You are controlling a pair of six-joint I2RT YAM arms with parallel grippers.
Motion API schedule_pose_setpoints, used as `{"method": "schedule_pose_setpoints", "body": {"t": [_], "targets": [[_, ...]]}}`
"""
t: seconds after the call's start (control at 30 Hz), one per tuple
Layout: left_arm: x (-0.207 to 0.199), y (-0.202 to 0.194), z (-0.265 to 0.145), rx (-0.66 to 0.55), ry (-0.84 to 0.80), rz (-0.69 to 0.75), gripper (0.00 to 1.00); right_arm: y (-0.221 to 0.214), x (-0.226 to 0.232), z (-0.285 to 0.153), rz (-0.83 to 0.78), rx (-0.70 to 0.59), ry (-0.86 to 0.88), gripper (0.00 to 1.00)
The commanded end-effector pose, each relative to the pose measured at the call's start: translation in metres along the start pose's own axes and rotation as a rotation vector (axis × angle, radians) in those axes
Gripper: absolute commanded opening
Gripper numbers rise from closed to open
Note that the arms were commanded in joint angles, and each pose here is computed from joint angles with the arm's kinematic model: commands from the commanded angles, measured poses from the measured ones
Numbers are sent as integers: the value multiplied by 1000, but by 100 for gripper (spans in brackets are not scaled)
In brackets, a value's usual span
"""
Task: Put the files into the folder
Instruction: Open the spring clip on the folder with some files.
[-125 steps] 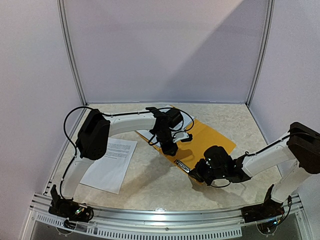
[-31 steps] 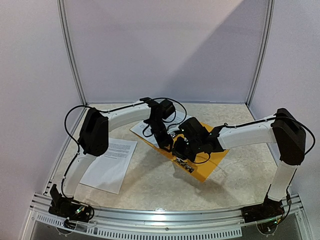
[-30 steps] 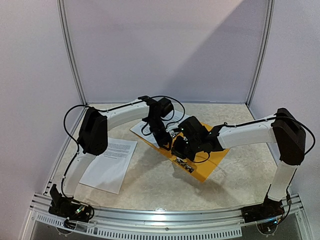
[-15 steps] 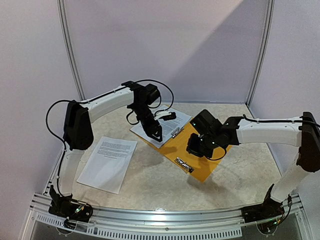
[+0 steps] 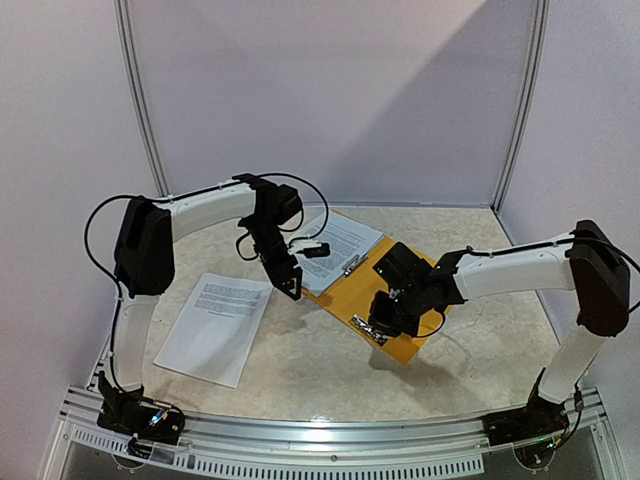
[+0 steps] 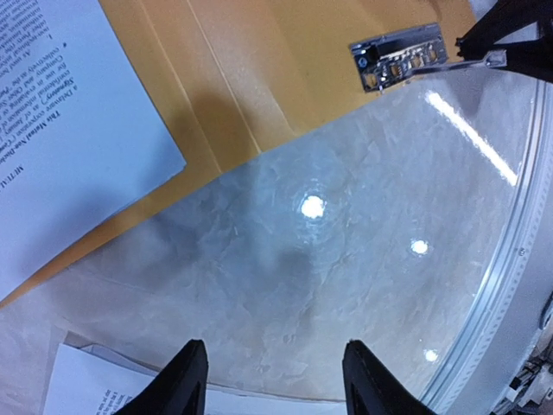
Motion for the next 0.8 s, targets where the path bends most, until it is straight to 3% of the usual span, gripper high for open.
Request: {"method": "schedule_pose_setpoints", "body": {"t": [0.0,0.77], "targets": [[-2,-6,-21,-12,41,10,57,0,26,2,-30,29,97,0],[17,-41,-42,-10,81,-70,61,42,105,21,-123,10,242,0]]}}
Point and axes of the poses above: each gripper's point midway between its finger pads, its own z axis out along the fingers, its own x axis along the line the jaws close on, y = z × x, the point moved 10 cm from there along -z, back along the fingers, and after that the axes turned 13 degrees about z, right-handed, at the moved point
